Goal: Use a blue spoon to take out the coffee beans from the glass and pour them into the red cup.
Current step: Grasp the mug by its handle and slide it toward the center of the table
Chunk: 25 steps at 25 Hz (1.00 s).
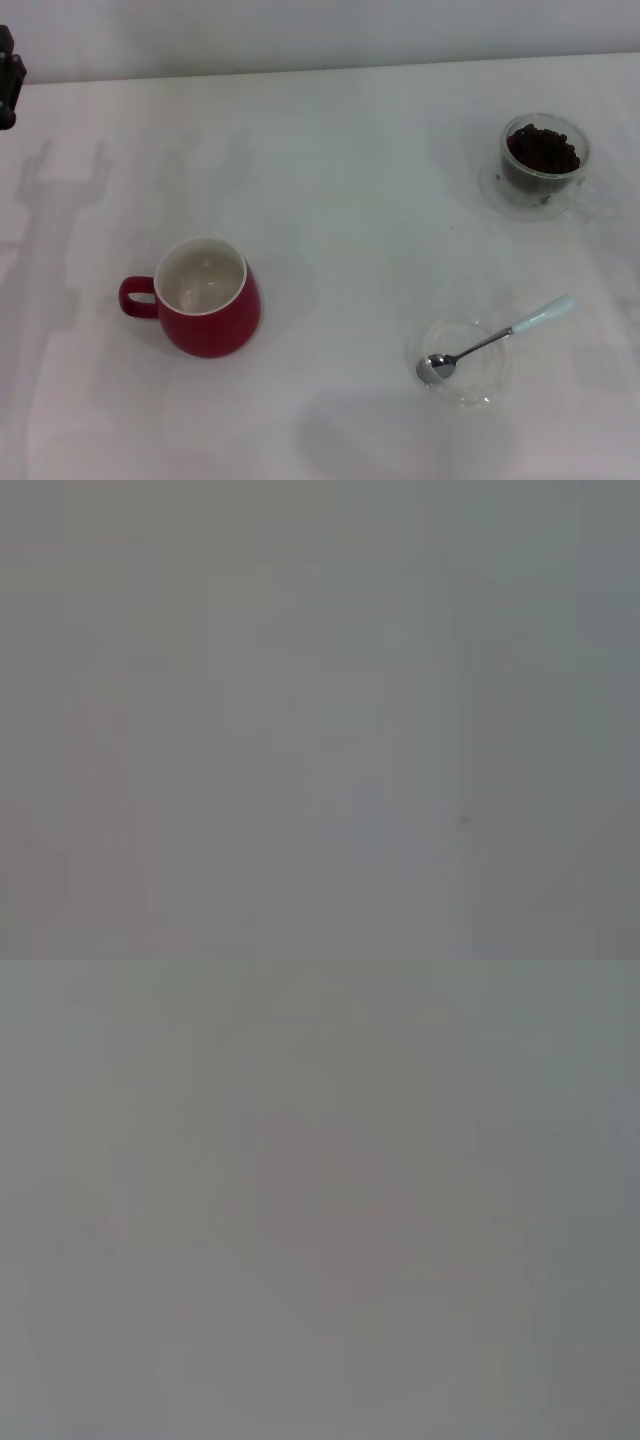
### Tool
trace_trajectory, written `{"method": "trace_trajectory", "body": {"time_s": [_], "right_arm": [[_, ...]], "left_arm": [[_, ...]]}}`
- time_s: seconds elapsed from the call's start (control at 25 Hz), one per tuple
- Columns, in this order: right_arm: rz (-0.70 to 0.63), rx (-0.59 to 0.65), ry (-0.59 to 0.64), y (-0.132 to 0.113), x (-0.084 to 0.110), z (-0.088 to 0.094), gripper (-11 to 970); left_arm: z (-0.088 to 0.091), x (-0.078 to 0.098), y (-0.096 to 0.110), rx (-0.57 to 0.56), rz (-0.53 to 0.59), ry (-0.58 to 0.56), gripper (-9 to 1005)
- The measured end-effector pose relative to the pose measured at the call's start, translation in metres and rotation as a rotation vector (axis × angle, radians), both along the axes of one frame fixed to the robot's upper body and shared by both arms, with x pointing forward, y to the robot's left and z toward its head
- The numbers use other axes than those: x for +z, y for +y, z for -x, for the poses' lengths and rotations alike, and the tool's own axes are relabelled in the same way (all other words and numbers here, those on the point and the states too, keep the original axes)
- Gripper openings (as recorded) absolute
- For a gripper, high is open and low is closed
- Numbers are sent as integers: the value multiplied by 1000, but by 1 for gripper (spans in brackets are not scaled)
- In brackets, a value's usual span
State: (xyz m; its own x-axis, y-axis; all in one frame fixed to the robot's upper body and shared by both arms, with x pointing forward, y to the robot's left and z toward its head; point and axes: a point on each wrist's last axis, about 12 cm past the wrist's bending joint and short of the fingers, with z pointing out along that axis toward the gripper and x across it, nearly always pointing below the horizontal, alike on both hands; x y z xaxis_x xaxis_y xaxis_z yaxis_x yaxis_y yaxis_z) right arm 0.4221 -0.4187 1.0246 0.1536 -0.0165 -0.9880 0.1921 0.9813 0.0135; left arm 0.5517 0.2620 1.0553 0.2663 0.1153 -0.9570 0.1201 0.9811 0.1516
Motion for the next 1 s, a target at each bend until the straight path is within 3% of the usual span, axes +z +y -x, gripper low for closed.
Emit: {"method": "trace_trajectory", "body": {"time_s": [1.0], "right_arm": [[0,-1,3,0,0,0,768]], "left_arm": [[0,0,0,-1,-1,0,728]]}}
